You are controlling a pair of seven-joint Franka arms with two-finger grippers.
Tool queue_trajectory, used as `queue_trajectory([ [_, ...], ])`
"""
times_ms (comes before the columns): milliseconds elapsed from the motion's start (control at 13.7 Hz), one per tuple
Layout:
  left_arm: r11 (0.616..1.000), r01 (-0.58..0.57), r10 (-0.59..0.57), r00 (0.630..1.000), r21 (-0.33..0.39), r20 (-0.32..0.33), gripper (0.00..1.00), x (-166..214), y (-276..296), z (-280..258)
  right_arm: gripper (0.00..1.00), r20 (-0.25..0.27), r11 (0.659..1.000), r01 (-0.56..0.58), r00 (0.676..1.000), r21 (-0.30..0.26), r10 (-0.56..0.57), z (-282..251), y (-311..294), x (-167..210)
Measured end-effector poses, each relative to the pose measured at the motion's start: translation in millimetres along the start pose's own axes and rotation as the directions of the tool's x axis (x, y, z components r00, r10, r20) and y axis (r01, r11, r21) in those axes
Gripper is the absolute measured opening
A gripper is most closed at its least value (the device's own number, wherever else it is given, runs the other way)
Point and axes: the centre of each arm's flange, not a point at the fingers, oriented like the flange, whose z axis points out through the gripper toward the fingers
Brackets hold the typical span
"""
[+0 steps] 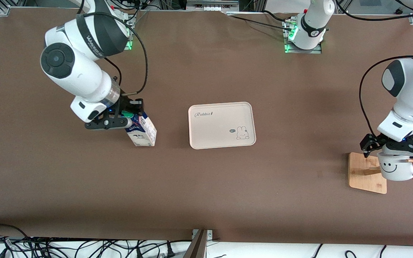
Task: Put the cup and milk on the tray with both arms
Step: 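Carry the carton toward the tray while the left gripper grasps the mug, then lower the milk carton onto the tray and open the right gripper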
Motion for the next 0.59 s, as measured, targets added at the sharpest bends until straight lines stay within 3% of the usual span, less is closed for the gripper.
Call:
queue_trajectory([
  [366, 0.999, -0.036, 0.036, 0.999, 0.007, -0.002, 1.0, -2, -9, -2, 0.51, 0.025, 0.997, -0.078, 0.997, 0.003, 0.078, 30, -88, -14],
  [585, 0.999, -0.037, 0.037, 0.999, 0.012, -0.015, 0.92, 1, -11, -10, 0.51, 0.127, 0.997, -0.073, 0.99, 0.026, 0.069, 62, -139, -31],
])
